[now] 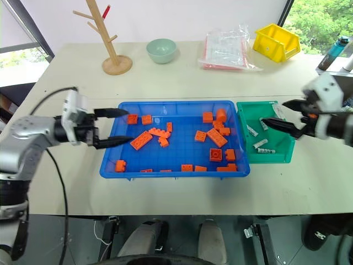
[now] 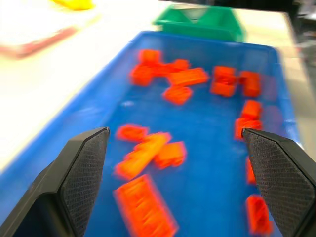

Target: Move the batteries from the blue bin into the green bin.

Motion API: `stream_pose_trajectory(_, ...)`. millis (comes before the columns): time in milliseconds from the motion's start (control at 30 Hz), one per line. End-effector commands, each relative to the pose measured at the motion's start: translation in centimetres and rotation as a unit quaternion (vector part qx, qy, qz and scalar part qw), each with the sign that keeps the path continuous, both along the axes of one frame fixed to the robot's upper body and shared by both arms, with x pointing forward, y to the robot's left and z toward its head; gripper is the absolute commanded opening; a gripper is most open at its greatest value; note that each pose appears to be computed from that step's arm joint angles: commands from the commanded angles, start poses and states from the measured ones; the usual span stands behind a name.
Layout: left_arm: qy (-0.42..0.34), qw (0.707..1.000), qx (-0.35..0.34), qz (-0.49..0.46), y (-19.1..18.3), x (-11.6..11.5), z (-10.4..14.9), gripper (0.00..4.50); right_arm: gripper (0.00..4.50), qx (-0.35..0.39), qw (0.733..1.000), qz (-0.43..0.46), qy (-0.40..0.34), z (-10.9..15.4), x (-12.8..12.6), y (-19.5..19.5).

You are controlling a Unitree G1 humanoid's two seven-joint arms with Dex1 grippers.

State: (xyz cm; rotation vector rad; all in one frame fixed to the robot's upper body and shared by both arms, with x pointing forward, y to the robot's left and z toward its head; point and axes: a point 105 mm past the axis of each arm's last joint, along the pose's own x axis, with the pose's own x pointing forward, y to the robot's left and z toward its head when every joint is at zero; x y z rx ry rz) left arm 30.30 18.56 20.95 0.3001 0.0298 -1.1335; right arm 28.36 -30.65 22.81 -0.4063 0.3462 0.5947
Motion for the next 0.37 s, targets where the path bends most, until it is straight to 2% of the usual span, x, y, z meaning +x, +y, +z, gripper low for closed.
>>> stream_pose_trajectory(33, -0.010, 0.999, -0.003, 0.033, 3.3, -0.3, 2.3, 4.50, 4.43, -0.056, 0.998, 0.036, -0.006, 0.8, -1.9, -2.6)
stream_pose_trajectory(100, 0.009, 0.999, 0.021, 0.042, 5.5, -1.1, 2.4, 4.50, 4.43, -0.077, 0.996, 0.027, 0.019, -0.2, -2.6, -4.7)
stream_pose_trajectory(167, 0.011, 0.998, 0.035, 0.056, 7.1, -1.3, 2.7, 4.50, 4.43, -0.057, 0.998, 0.025, 0.029, -0.3, -3.0, -5.6)
stream_pose_trajectory(233, 0.005, 0.997, 0.035, 0.073, 7.9, -1.0, 3.0, 4.50, 4.43, -0.030, 0.998, 0.036, 0.032, -0.2, -3.2, -5.7)
stream_pose_trajectory(367, 0.004, 0.997, 0.035, 0.076, 8.3, -1.2, 3.3, 4.50, 4.43, -0.026, 0.996, 0.057, 0.057, -1.3, -3.6, -5.4)
